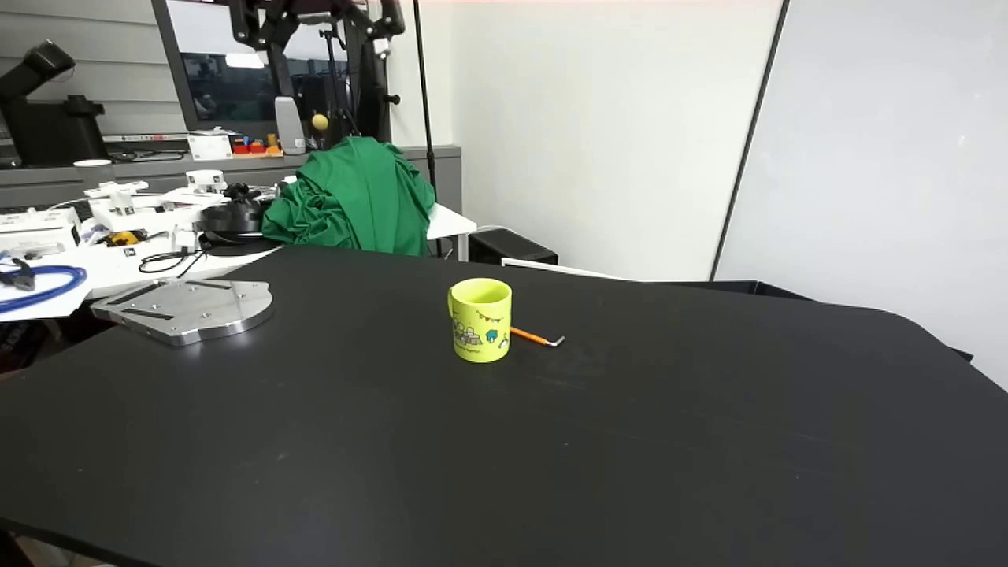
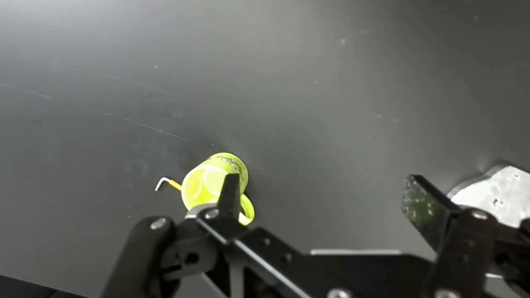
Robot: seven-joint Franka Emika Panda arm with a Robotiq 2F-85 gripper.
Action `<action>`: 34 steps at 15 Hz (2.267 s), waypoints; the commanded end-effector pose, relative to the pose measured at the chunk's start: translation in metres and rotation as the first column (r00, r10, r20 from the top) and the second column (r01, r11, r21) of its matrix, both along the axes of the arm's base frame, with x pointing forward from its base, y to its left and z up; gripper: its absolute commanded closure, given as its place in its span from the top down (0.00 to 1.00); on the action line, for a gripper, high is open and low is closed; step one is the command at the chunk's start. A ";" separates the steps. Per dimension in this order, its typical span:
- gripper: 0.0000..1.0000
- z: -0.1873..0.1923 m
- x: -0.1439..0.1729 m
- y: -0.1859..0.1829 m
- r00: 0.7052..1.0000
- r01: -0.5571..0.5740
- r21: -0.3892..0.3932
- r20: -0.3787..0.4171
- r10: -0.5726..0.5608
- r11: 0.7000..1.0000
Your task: Put the pen in the mug
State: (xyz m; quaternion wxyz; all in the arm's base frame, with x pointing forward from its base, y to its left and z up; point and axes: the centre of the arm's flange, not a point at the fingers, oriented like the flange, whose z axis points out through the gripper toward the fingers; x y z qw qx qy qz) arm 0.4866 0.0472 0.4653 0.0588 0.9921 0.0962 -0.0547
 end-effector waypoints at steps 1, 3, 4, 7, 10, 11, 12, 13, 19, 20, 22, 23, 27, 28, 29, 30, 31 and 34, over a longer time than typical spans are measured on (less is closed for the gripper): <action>1.00 0.017 0.019 -0.043 0.980 -0.178 -0.041 -0.095 0.173 0.983; 1.00 0.019 0.023 -0.068 0.952 -0.281 -0.059 -0.144 0.271 0.958; 1.00 0.020 0.025 -0.079 0.934 -0.330 -0.074 -0.169 0.315 0.941; 1.00 0.020 0.031 -0.104 0.866 -0.478 -0.121 -0.228 0.444 0.870; 1.00 0.024 0.046 -0.123 0.771 -0.627 -0.130 -0.246 0.587 0.768; 1.00 0.026 0.053 -0.129 0.736 -0.671 -0.128 -0.235 0.635 0.730; 1.00 0.030 0.060 -0.136 0.699 -0.712 -0.127 -0.214 0.682 0.690; 1.00 0.033 0.068 -0.144 0.665 -0.746 -0.125 -0.183 0.724 0.654; 1.00 0.036 0.115 -0.192 0.448 -0.890 -0.064 0.057 0.892 0.451; 1.00 0.031 0.121 -0.196 0.415 -0.906 -0.040 0.101 0.904 0.420; 1.00 0.024 0.100 -0.186 0.434 -0.896 -0.052 0.099 0.896 0.440; 1.00 0.018 0.105 -0.189 0.410 -0.908 -0.038 0.126 0.903 0.417; 1.00 0.009 0.116 -0.190 0.392 -0.916 -0.027 0.140 0.909 0.399; 1.00 0.010 0.116 -0.189 0.391 -0.917 -0.028 0.140 0.910 0.398; 1.00 0.011 0.116 -0.189 0.390 -0.917 -0.028 0.140 0.910 0.397; 1.00 0.011 0.116 -0.189 0.389 -0.917 -0.029 0.140 0.910 0.397; 1.00 0.012 0.116 -0.189 0.389 -0.918 -0.029 0.140 0.910 0.397; 1.00 0.012 0.116 -0.189 0.388 -0.918 -0.029 0.140 0.911 0.396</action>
